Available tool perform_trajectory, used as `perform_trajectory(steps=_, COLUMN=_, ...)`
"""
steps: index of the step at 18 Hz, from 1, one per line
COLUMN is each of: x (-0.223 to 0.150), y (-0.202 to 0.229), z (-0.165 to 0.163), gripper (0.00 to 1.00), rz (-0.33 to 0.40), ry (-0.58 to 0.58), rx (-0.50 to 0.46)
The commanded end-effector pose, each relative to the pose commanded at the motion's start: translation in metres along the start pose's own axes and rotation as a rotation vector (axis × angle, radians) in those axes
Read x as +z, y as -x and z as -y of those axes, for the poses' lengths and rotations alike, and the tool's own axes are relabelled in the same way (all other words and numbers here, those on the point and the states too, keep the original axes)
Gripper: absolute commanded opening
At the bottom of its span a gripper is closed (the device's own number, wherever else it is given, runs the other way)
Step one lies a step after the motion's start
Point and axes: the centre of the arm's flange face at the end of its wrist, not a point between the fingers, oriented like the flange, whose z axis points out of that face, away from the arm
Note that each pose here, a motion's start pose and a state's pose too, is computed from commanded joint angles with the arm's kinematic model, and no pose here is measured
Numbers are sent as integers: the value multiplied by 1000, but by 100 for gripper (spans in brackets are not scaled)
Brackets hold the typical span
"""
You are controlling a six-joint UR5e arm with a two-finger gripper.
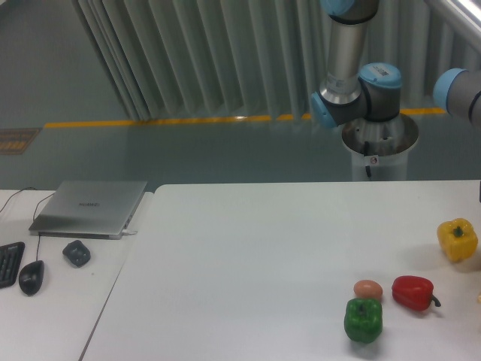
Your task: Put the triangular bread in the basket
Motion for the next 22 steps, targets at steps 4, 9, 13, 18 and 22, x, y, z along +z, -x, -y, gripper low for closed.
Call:
perform_trajectory(steps=4, x=1, y=-1, z=0, gripper=100, rz=-3, ry=-2, rx=0)
perform_trajectory(steps=9, x=1, y=-1, z=1, gripper=100, rz=-4, ry=0, rx=2)
perform_trajectory(steps=13, x=3, y=-3, z=1, gripper=100, rz=-7, ry=0, rx=2)
perform_trajectory(steps=18, x=2, y=-4, z=2, gripper=100, rz=-10, ry=-2, rx=4)
perform_trajectory(steps=22, x=4, y=-5, z=5, gripper=100, rz=-18, ry=-3, rx=9)
